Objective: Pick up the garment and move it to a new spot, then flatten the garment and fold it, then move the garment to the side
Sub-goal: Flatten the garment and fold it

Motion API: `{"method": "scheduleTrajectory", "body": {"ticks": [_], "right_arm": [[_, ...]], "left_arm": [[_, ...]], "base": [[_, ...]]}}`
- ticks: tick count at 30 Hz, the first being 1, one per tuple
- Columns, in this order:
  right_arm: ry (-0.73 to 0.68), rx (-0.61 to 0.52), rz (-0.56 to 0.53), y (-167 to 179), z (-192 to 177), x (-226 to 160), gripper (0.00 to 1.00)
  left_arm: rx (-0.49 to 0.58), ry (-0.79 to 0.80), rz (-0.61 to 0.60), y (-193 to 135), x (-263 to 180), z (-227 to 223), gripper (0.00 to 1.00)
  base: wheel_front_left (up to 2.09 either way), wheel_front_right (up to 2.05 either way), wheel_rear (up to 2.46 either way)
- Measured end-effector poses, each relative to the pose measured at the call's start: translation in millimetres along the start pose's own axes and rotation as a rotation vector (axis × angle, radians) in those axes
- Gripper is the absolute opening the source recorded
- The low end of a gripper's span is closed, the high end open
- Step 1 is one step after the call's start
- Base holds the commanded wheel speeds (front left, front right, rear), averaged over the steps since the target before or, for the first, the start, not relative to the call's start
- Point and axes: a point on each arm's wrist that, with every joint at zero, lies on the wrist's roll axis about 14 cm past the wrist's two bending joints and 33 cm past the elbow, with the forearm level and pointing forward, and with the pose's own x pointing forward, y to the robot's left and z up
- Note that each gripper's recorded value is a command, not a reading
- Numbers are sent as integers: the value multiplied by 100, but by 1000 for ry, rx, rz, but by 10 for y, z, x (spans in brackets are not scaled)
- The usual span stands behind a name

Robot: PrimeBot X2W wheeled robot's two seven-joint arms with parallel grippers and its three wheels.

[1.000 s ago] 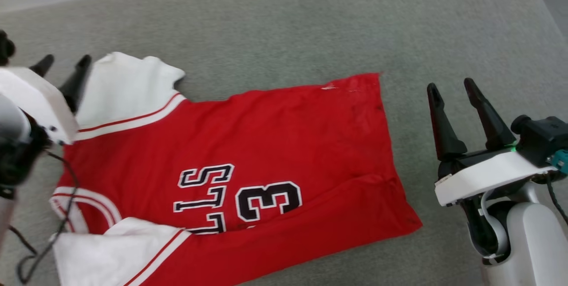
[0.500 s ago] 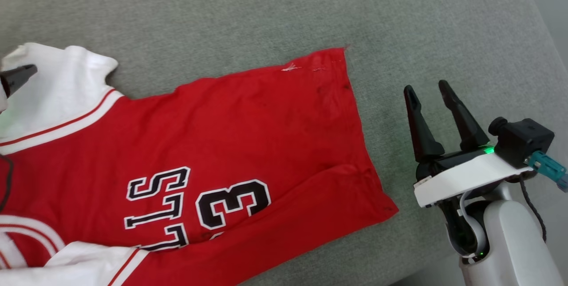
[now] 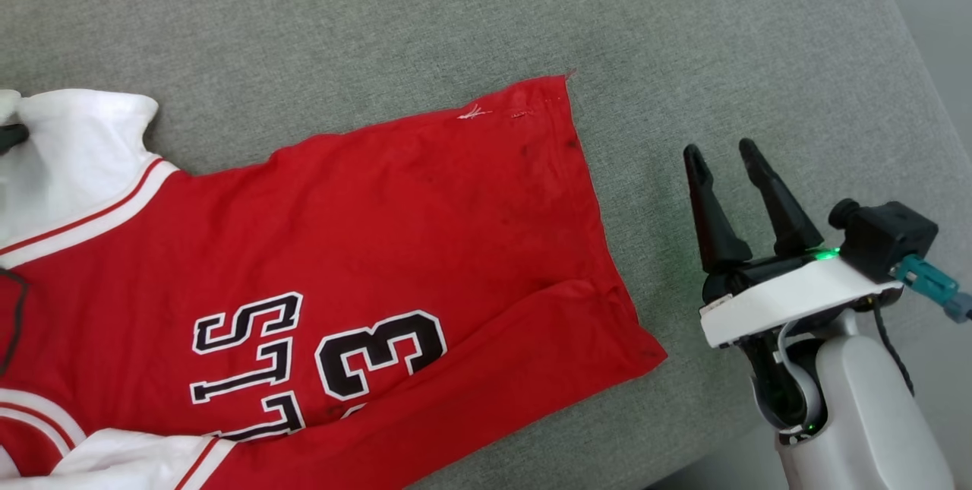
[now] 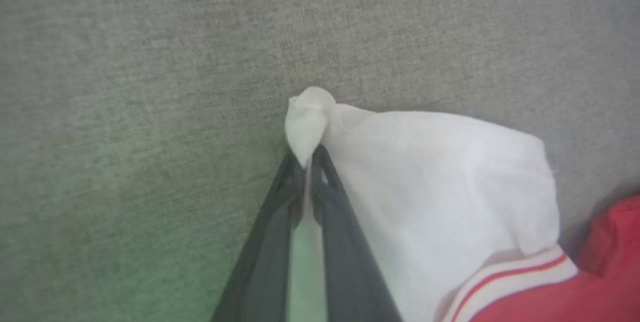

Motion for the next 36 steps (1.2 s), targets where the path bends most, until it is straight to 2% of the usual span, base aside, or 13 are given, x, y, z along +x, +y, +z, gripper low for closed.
{"method": "scheduleTrajectory", "body": {"ticks": [5,10,20,25,33,34,36], "right_arm": [[-17,19,12,37,73,55,100],[75,21,46,117,36,224,100],[443,-48,169,449,-269,581,100],[568,-95,232,699,-416,747,100],[812,-135,251,805,-788,818,98],[835,-141,251,807,-808,820,45],[854,-146,256,823,-819,828,0]], "left_arm": [[34,-70,3,-39,-48,59,0],[89,-217,14,-115,-237,253,0],[140,-442,-5,-250,-832,489,0],[160,-481,8,-192,-1005,439,0],[144,-479,10,-89,-1024,264,0],[141,-479,10,-74,-1031,244,0],[128,-486,17,-30,-1056,212,0]], "base": [[0,0,0],[0,0,0],[0,0,0],[0,0,0],[0,0,0],[0,0,0],[0,0,0]]}}
